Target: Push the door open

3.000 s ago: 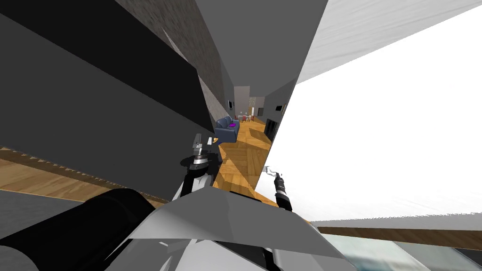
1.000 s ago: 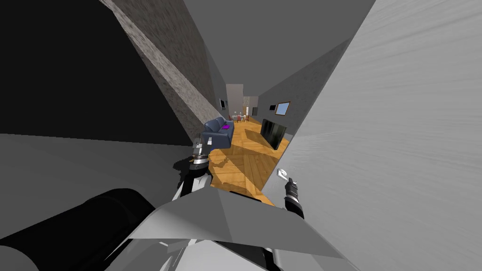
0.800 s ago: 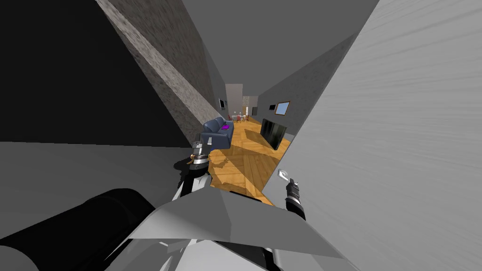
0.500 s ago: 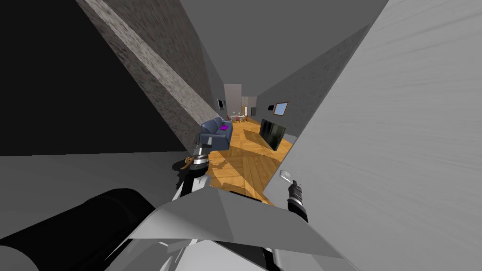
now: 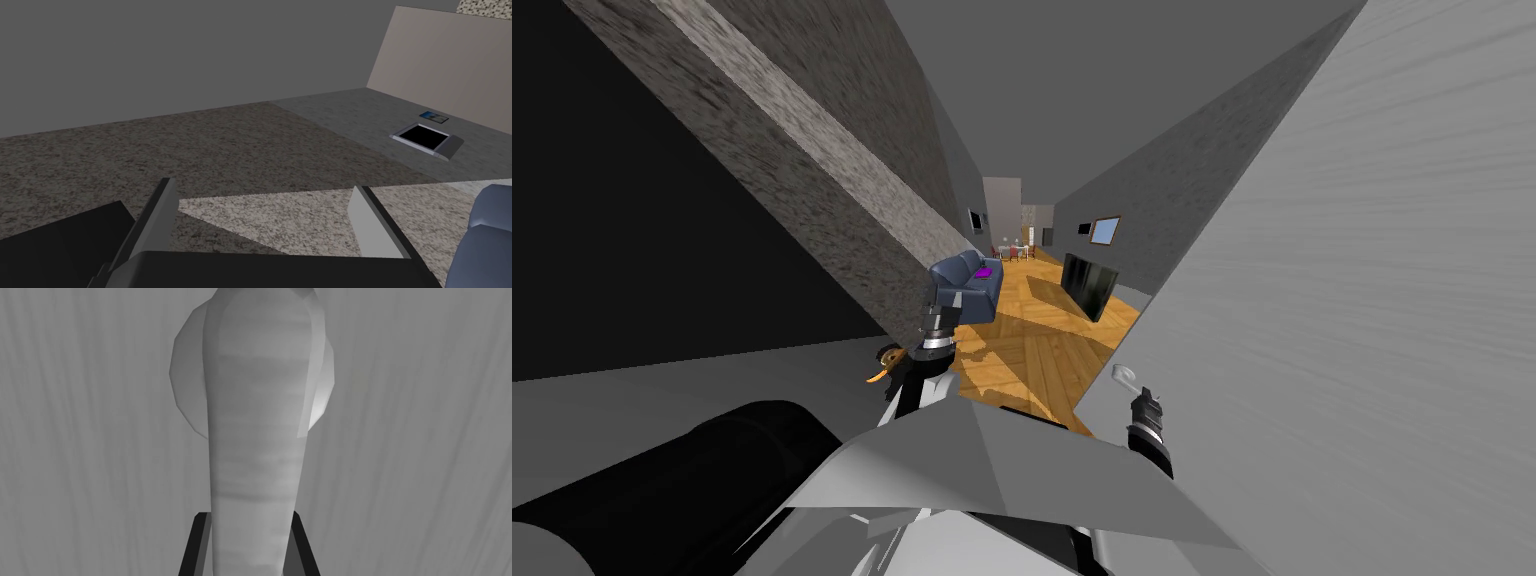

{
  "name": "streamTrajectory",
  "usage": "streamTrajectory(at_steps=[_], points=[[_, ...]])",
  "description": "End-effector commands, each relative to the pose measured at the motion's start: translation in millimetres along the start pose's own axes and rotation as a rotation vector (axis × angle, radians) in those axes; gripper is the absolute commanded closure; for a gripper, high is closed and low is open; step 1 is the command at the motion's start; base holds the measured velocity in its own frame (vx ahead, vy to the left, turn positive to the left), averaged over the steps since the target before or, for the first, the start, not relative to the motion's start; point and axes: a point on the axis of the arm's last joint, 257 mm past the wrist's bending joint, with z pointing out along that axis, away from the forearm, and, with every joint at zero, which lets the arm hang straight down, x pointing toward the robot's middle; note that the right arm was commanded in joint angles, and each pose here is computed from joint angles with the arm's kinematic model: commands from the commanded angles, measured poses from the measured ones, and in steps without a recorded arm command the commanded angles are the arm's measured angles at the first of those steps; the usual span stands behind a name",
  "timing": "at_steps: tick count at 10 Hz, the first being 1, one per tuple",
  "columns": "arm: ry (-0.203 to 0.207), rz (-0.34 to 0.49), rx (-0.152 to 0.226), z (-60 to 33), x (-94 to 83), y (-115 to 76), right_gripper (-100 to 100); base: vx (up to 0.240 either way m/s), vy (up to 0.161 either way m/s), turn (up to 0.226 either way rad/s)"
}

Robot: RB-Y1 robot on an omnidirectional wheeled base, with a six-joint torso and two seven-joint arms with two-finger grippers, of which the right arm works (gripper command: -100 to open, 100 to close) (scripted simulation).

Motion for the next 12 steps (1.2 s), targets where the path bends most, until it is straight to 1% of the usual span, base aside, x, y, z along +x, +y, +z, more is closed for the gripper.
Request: streamTrajectory(at_steps=[1, 2, 3, 4, 7, 9, 11, 12], points=[[-0.021, -0.007, -0.015, 0.6, -13.3, 8.2, 100, 0.111, 0.021, -0.034], [-0.021, -0.007, -0.015, 0.6, -13.3, 8.2, 100, 0.048, -0.006, 0.004], [-0.052, 0.002, -0.011, -1.7, -22.3, 6.3, 100, 0.125, 0.012, -0.053], [-0.06, 0.005, -0.01, -2.4, -24.2, 5.8, 100, 0.17, 0.018, -0.06], [-0.099, 0.02, -0.001, -7.4, -33.2, 1.7, 100, 0.203, 0.005, -0.067], [-0.123, 0.033, 0.007, -11.6, -36.9, -1.7, 100, 0.191, 0.002, -0.059], [-0.138, 0.042, 0.013, -14.9, -38.5, -4.5, 100, 0.175, 0.004, -0.047], [-0.148, 0.03, 0.016, -17.0, -48.9, -5.7, 100, 0.062, 0.0, -0.048]])
